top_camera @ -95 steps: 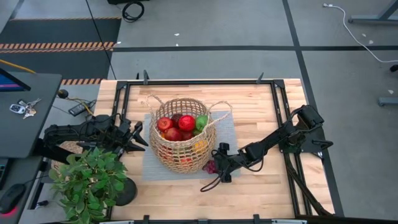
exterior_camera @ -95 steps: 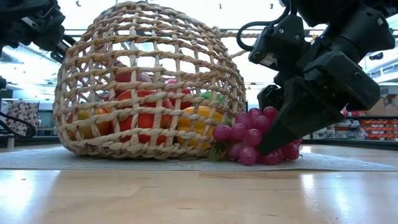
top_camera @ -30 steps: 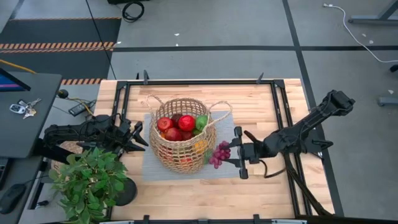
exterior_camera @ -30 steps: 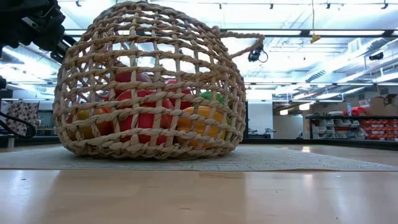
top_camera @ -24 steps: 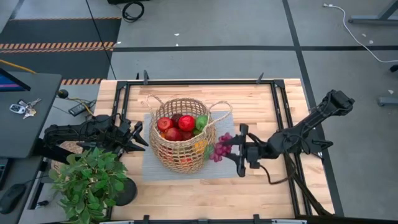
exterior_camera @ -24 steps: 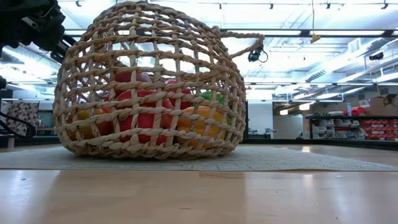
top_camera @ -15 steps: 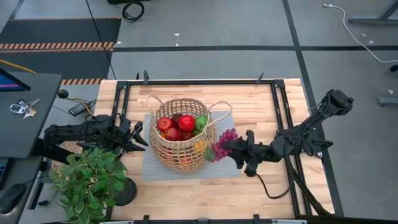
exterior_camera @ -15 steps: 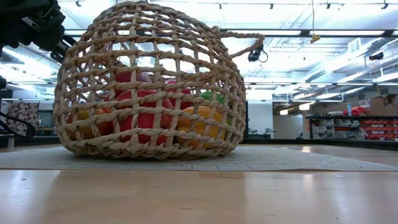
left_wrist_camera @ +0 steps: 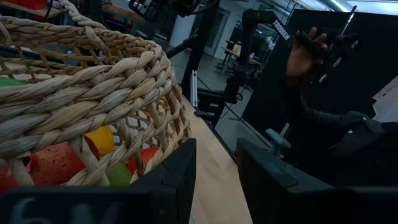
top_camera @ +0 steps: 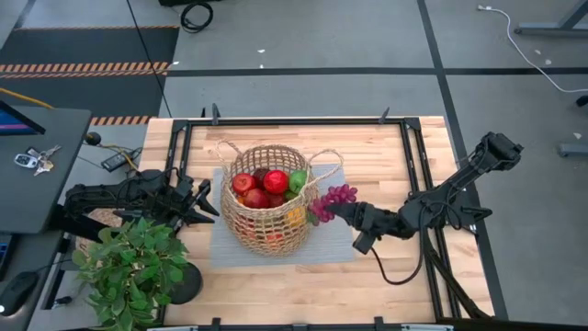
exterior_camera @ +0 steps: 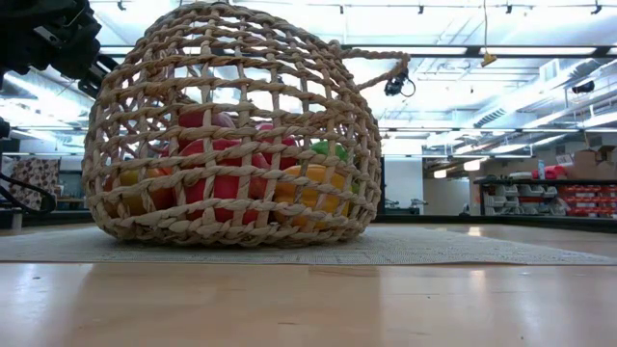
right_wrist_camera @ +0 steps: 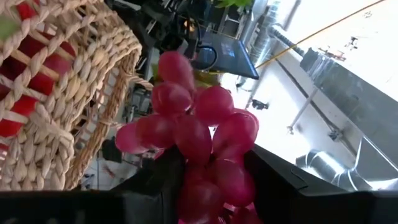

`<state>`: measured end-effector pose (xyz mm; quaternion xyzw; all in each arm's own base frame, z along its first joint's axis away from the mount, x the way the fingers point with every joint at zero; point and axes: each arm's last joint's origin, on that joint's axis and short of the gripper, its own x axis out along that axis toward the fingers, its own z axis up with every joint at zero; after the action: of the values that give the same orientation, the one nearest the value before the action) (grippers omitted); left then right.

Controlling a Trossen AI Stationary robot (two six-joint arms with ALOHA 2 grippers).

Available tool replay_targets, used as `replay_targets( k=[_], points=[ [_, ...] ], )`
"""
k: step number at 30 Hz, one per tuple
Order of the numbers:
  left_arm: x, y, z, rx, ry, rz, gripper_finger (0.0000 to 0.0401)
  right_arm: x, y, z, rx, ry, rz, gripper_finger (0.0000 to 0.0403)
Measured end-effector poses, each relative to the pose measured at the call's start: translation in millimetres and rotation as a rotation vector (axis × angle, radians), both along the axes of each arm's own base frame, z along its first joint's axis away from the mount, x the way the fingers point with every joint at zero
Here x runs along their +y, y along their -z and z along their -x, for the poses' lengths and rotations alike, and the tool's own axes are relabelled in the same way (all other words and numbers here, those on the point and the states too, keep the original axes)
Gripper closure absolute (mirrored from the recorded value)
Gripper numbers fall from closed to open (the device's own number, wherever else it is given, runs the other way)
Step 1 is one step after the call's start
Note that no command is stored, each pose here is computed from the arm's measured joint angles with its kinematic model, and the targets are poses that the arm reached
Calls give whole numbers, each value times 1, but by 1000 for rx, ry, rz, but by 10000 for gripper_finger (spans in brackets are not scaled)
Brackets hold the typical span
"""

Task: Build produce basket
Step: Put the grapes into the brown basket

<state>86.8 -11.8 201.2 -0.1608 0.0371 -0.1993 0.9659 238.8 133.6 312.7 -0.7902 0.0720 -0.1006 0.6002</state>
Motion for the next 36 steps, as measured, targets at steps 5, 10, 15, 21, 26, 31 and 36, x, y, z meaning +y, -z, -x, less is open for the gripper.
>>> replay_targets(
  k=[5, 10, 15, 21, 26, 31, 36],
  points=[
    [0, 0, 0, 1, 0, 1, 280, 1, 0, 0, 0, -6, 2, 241],
    [0, 0, 0, 0, 0, 0, 280, 1, 0, 0, 0, -6, 2, 240],
    [0, 0, 0, 0, 0, 0, 280, 1, 0, 0, 1, -6, 2, 240],
    [0, 0, 0, 0, 0, 0, 280, 1, 0, 0, -9, -9, -37, 240],
    [0, 0, 0, 0, 0, 0, 280, -4, 0, -3, -55, -4, -221, 241],
    [0, 0, 0, 1, 0, 0, 280, -13, 0, -7, -167, -1, -624, 240],
    [0, 0, 0, 1, 0, 0, 280, -18, 0, -10, -311, -22, -1114, 240]
  ],
)
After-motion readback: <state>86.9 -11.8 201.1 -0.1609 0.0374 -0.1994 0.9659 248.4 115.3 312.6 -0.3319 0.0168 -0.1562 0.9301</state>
